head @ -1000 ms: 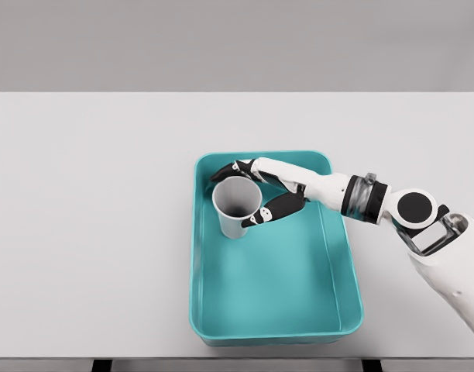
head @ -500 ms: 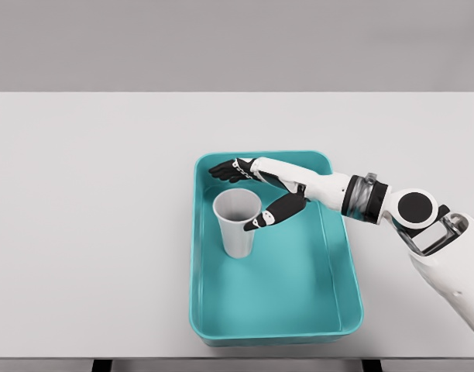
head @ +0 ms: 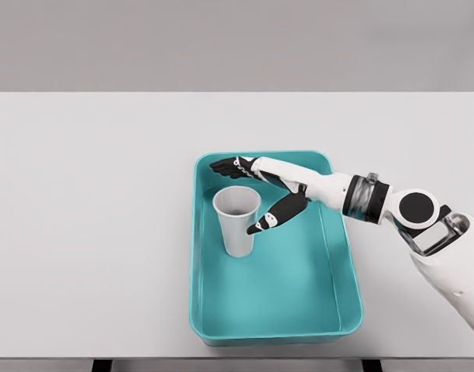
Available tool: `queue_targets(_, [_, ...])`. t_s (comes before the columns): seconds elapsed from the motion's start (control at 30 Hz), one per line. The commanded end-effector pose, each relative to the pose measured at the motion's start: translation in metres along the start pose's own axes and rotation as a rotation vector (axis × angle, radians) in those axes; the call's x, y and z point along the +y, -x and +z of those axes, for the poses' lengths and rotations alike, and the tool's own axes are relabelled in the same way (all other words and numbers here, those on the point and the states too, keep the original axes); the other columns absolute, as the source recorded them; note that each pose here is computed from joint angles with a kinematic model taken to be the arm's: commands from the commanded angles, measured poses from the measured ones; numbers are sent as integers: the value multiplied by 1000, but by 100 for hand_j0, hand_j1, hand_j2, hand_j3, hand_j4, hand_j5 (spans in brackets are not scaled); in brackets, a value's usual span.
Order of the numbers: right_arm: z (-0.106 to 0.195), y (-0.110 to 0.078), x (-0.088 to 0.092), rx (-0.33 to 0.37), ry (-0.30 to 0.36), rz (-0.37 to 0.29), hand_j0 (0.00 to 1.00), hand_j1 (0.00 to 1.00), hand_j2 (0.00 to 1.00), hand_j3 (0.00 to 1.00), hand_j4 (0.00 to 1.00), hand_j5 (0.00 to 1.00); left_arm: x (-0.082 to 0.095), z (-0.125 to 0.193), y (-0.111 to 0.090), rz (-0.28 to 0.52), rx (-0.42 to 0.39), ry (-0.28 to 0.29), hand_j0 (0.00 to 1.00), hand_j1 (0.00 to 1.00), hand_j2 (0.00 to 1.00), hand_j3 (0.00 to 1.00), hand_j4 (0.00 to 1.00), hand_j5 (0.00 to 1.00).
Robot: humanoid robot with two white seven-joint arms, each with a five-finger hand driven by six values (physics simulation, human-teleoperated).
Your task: Put the paper cup into the basket with your right arm
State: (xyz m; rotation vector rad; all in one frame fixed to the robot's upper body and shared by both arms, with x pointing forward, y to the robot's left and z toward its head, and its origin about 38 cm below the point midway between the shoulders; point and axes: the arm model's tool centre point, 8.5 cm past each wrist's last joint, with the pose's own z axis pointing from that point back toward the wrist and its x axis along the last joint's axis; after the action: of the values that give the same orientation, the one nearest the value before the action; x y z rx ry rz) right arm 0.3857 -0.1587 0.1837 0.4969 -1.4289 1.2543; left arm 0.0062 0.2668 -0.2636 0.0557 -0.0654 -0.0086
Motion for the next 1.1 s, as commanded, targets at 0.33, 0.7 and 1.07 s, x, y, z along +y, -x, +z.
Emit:
queue_targets(0.33, [3, 0, -2, -1, 7, 0, 98, 98, 98, 98, 98, 98, 0, 0, 0, -1, 0, 0, 100, 100, 100, 100, 100, 100])
queue_targets(0.7, [62, -29, -67, -42, 98, 25, 98, 98, 98, 98, 98, 98, 0, 0, 0, -1, 0, 0, 100, 100, 100, 100, 100, 100])
queue_targets(1.07, [120, -30, -96, 57, 170, 126, 99, 99, 99, 99, 99, 99, 0, 0, 0, -2, 0, 0, 100, 100, 100, 100, 100, 100])
